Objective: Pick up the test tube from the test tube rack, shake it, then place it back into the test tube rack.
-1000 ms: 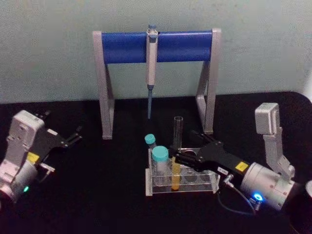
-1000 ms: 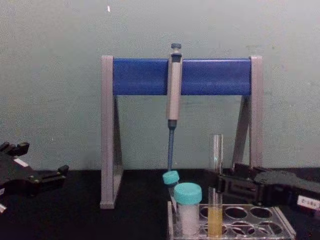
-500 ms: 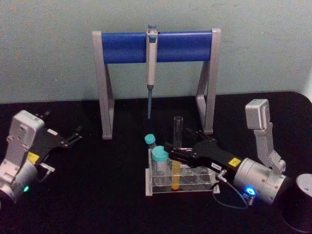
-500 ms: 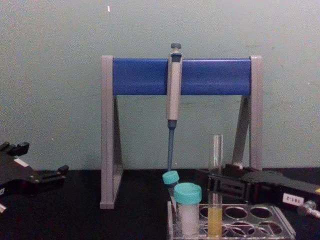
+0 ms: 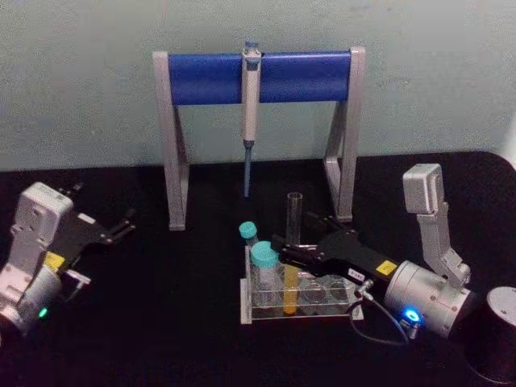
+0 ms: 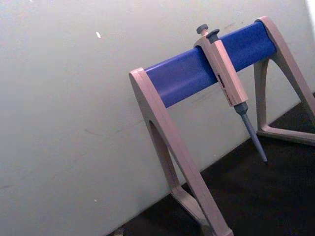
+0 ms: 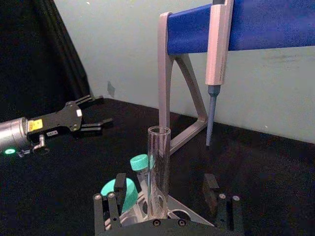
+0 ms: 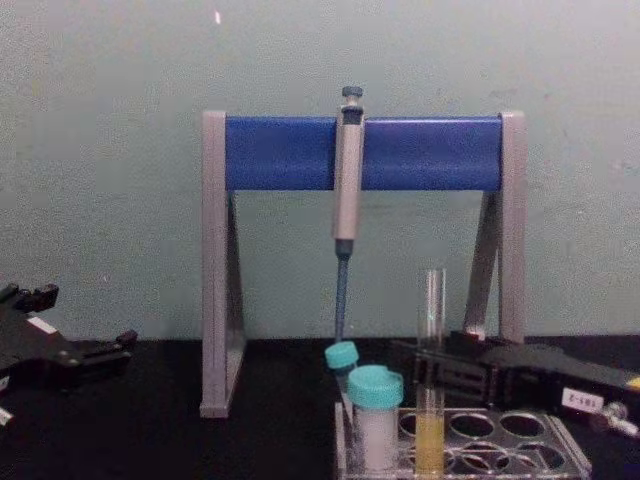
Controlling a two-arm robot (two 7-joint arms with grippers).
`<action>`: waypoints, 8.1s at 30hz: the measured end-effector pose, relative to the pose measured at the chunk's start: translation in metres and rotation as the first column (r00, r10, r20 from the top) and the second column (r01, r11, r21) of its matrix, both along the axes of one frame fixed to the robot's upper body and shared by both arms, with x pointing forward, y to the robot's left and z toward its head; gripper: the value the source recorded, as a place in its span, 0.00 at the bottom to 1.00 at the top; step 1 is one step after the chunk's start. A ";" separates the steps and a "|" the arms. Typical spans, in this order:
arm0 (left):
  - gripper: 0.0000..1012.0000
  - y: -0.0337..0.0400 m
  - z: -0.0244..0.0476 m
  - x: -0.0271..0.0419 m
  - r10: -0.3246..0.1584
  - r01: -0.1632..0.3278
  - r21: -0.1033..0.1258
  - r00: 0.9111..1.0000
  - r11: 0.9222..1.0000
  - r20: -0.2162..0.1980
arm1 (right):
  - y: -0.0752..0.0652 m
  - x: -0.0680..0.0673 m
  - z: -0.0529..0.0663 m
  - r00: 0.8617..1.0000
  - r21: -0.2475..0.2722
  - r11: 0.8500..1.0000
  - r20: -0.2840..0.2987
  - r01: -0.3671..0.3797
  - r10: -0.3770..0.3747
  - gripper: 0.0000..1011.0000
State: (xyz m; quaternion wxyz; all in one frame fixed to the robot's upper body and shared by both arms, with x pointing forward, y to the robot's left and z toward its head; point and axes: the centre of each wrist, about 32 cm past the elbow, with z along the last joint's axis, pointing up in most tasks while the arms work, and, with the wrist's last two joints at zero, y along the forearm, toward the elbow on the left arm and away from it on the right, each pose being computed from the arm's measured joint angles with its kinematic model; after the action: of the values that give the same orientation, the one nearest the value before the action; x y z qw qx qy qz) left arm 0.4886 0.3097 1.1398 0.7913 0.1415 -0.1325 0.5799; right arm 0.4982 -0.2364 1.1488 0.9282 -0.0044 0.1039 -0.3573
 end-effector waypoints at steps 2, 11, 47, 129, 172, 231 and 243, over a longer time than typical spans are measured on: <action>0.99 0.0000 0.0000 0.0000 0.000 0.000 0.000 1.000 1.000 0.000 | 0.000 0.001 0.000 1.000 -0.001 1.000 0.000 0.000 0.000 0.99; 0.99 0.0000 0.0000 0.0000 0.000 0.000 0.000 1.000 1.000 0.000 | 0.002 0.003 0.000 1.000 -0.003 1.000 0.002 0.001 -0.001 0.99; 0.99 0.0000 0.0000 0.0000 0.000 0.000 0.000 1.000 1.000 0.000 | 0.002 0.003 0.000 1.000 -0.001 1.000 0.003 0.001 -0.001 0.23; 0.99 0.0000 0.0000 0.0000 0.000 0.000 0.000 1.000 1.000 0.000 | 0.008 0.020 0.052 0.955 -0.050 0.994 0.284 0.102 -0.083 0.23; 0.99 0.0000 0.0000 0.0000 0.000 0.000 0.000 1.000 1.000 0.000 | -0.001 0.001 0.058 0.967 -0.026 1.000 0.256 0.011 -0.004 0.23; 0.99 0.0000 0.0000 0.0000 0.000 0.000 0.000 1.000 1.000 0.000 | 0.007 0.011 0.047 0.959 0.070 0.997 0.278 0.040 -0.058 0.23; 0.99 0.0000 0.0000 0.0000 0.000 0.000 0.000 1.000 1.000 0.000 | 0.006 0.016 0.043 0.932 0.023 0.989 0.332 0.144 -0.144 0.23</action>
State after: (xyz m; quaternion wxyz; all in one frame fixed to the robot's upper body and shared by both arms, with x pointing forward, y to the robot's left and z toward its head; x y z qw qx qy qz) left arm 0.4886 0.3097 1.1398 0.7913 0.1415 -0.1324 0.5799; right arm 0.5147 -0.2301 1.1913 0.9037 0.0627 -0.0544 -0.4201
